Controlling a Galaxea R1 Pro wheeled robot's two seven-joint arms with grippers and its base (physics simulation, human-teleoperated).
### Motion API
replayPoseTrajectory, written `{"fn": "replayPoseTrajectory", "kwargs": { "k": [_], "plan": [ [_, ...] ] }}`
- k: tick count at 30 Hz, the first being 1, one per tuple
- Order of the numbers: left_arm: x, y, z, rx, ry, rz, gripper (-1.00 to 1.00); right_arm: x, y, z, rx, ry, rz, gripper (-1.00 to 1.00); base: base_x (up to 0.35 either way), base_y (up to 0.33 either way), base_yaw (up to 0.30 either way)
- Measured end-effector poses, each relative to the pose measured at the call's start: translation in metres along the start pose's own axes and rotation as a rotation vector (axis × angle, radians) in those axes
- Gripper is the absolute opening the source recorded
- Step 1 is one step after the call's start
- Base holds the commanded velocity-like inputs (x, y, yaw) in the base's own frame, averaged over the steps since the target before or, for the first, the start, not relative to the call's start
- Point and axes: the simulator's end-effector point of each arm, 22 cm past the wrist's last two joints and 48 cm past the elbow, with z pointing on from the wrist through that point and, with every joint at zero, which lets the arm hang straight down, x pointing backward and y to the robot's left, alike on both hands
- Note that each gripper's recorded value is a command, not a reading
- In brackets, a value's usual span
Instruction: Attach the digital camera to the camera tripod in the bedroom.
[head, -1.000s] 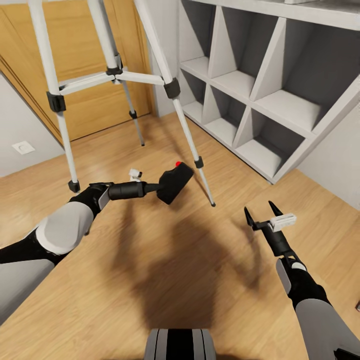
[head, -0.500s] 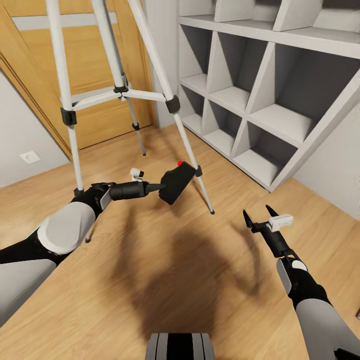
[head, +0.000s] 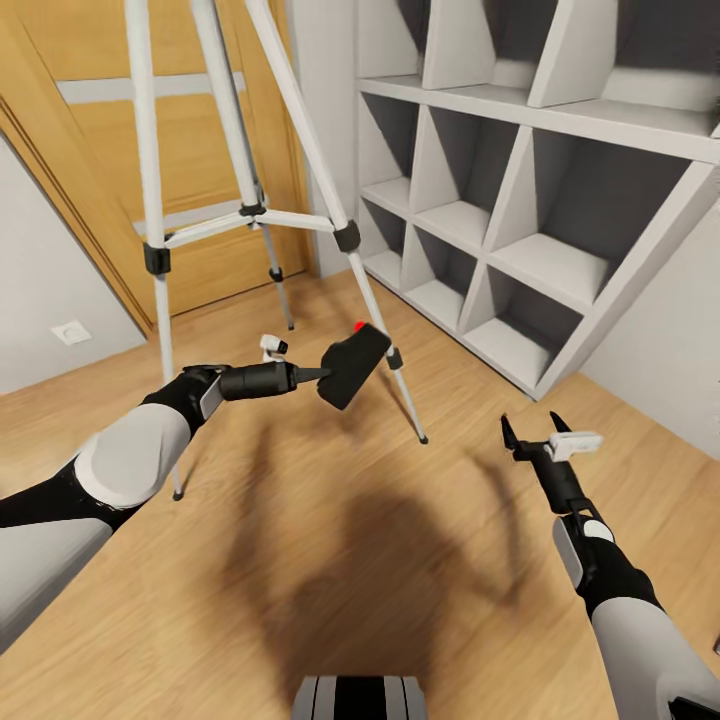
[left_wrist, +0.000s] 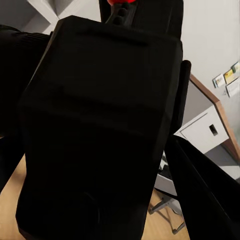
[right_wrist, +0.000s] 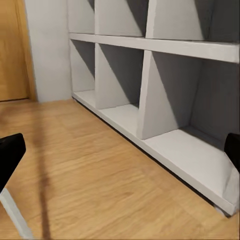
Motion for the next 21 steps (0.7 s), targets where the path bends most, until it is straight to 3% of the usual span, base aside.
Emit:
{"fn": "replayPoseTrajectory", "kwargs": {
  "k": [5,21],
  "plan": [
    [-0.008,-0.012,0.0,0.002,0.0,0.019,-1.0,-0.015,-0.007,0.002,0.03,-0.022,-0.001,1.0,0.0,0.0,0.0],
    [-0.033,-0.052,0.001,0.011,-0.005,0.083,-1.0,-0.05,-0.007,0.002,0.036,-0.067,0.007,1.0,0.0,0.0,0.0]
  ]
}}
